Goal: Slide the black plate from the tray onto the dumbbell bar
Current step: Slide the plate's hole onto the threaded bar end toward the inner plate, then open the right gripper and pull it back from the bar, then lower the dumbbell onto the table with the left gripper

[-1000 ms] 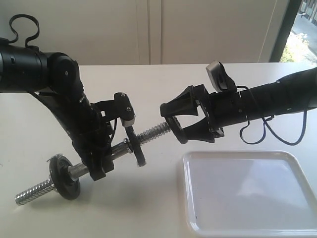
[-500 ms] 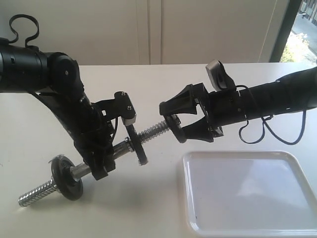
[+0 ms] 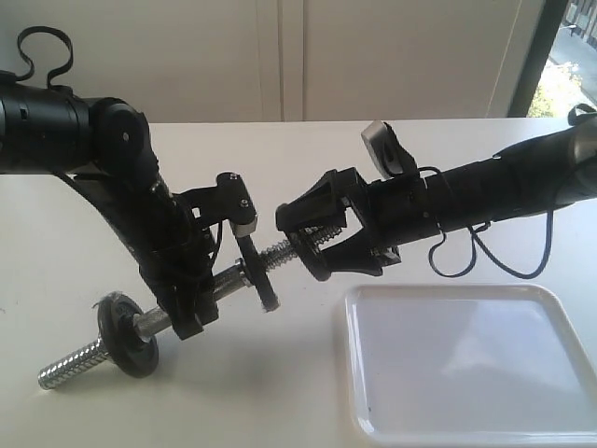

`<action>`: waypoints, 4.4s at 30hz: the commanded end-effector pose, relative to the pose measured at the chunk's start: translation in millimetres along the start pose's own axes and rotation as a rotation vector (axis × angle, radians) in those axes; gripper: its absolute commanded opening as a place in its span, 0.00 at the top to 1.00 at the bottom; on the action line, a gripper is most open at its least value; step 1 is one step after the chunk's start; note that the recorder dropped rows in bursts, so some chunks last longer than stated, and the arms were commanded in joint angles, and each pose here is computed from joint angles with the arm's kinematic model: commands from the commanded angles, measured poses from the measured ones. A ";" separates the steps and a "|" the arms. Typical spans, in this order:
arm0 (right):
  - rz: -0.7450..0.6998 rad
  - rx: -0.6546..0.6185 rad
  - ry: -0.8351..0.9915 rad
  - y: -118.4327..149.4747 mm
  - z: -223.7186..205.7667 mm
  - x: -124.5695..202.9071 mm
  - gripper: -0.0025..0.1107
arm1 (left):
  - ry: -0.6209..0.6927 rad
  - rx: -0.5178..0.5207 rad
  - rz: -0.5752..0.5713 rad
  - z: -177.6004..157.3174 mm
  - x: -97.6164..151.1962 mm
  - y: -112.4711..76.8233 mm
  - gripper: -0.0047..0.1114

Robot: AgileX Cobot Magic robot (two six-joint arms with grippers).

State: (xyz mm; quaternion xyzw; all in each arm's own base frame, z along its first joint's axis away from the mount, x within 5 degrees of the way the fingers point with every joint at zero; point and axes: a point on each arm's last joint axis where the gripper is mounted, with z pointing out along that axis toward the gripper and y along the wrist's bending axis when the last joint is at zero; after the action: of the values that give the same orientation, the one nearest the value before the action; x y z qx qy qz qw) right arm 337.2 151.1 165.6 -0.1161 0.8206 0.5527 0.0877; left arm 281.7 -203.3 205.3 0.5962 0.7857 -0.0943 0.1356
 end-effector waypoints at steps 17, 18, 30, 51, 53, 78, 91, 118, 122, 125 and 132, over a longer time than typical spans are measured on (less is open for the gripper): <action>-0.035 -0.105 0.077 28.3 25.5 11.0 0.71 | -0.122 -0.039 -0.037 -28.7 -12.8 -2.0 0.96; -0.015 -0.105 0.078 28.3 25.5 11.0 0.52 | -0.122 -0.039 -0.037 -28.7 -12.8 -2.0 0.96; -0.016 -0.101 0.080 28.2 24.8 10.1 0.19 | -0.120 -0.038 -0.037 -28.7 -12.7 -2.1 0.96; -0.019 -0.057 0.123 21.3 18.8 12.8 0.05 | -0.120 -0.038 -0.037 -28.7 -12.7 -2.1 0.96; -0.021 -0.022 0.156 16.0 14.2 15.0 0.05 | -0.120 -0.038 -0.037 -28.7 -12.7 -2.1 0.96; 0.187 0.067 0.027 -19.4 -48.1 0.2 0.05 | -0.120 -0.038 -0.037 -28.7 -12.7 -2.1 0.96; 0.181 0.059 0.014 -19.0 -48.6 -1.0 0.40 | -0.089 -0.011 -0.049 -13.5 -11.2 0.6 0.96; 0.139 0.048 -0.004 -16.6 -49.2 -5.2 0.78 | -0.045 0.024 -0.063 7.9 -8.1 3.9 0.96; 0.137 0.048 -0.005 -16.3 -49.3 -5.7 0.87 | -0.045 0.024 -0.063 7.9 -8.1 3.9 0.96; 0.136 0.047 -0.007 -16.1 -49.4 -6.2 0.91 | -0.034 0.037 -0.062 7.6 -7.2 2.6 0.95; 0.143 0.035 -0.023 -15.2 -49.4 -7.7 0.92 | -0.028 0.040 -0.059 7.6 -6.6 2.3 0.56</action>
State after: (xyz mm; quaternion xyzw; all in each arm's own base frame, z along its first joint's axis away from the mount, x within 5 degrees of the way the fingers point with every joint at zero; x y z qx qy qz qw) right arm 346.1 102.9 166.6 -0.0487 0.8411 0.5366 0.0463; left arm 286.3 -206.6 179.4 0.5911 0.7939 -0.0989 0.1029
